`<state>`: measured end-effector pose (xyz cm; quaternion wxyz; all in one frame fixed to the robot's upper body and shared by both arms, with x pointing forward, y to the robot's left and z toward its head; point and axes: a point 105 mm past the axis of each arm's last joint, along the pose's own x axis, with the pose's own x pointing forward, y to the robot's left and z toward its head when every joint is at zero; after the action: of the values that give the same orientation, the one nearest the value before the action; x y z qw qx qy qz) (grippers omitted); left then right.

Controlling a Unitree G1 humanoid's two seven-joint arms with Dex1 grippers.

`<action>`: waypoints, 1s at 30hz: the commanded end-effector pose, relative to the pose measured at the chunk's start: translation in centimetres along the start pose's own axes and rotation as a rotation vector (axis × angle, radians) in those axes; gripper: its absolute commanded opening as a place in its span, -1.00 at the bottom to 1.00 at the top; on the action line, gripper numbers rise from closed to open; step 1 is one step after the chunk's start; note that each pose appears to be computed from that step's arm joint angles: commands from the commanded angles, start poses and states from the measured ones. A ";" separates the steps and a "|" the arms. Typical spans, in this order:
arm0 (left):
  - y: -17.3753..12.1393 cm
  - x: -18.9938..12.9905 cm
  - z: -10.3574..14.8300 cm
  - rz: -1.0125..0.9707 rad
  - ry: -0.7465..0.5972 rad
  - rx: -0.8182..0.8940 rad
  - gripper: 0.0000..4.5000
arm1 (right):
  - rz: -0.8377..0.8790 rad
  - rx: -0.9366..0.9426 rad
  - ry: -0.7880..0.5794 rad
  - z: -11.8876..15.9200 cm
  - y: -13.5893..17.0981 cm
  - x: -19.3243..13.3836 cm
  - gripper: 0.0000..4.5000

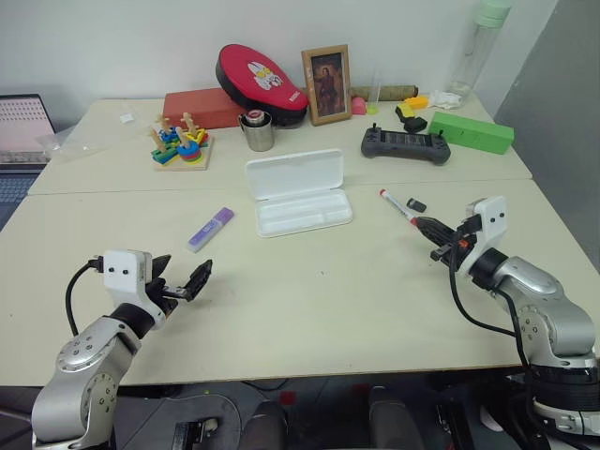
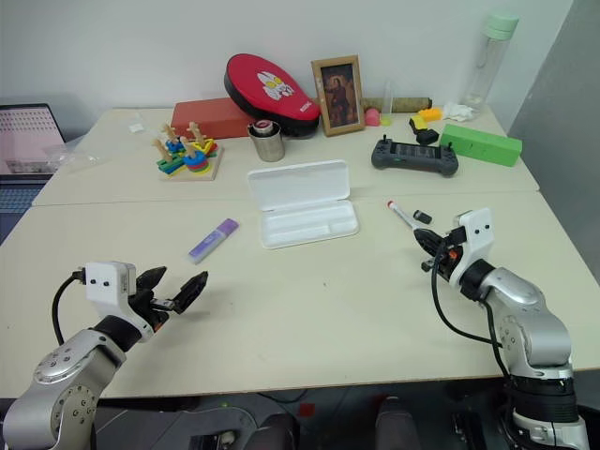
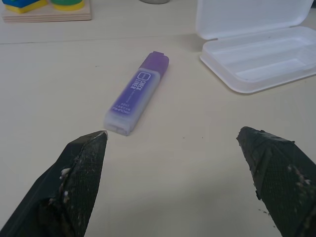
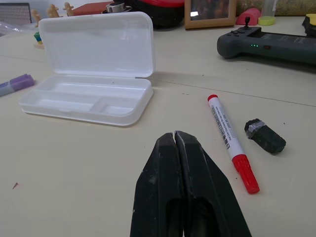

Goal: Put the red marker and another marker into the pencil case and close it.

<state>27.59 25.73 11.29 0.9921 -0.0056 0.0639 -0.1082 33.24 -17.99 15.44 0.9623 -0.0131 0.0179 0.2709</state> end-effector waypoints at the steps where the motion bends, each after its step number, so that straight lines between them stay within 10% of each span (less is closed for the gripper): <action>1: -0.3 -0.4 1.0 -0.012 -0.043 0.062 1.00 | 0.021 -0.022 -0.042 1.3 0.4 0.0 -0.99; 30: -0.7 -0.3 0.7 -0.009 -0.003 0.049 1.00 | 0.013 0.021 0.062 0.0 0.0 0.2 -0.99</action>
<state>27.24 25.37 11.02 0.9909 0.0050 0.0763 -0.1105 33.33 -18.03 14.45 0.9604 -0.0025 0.0637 0.2712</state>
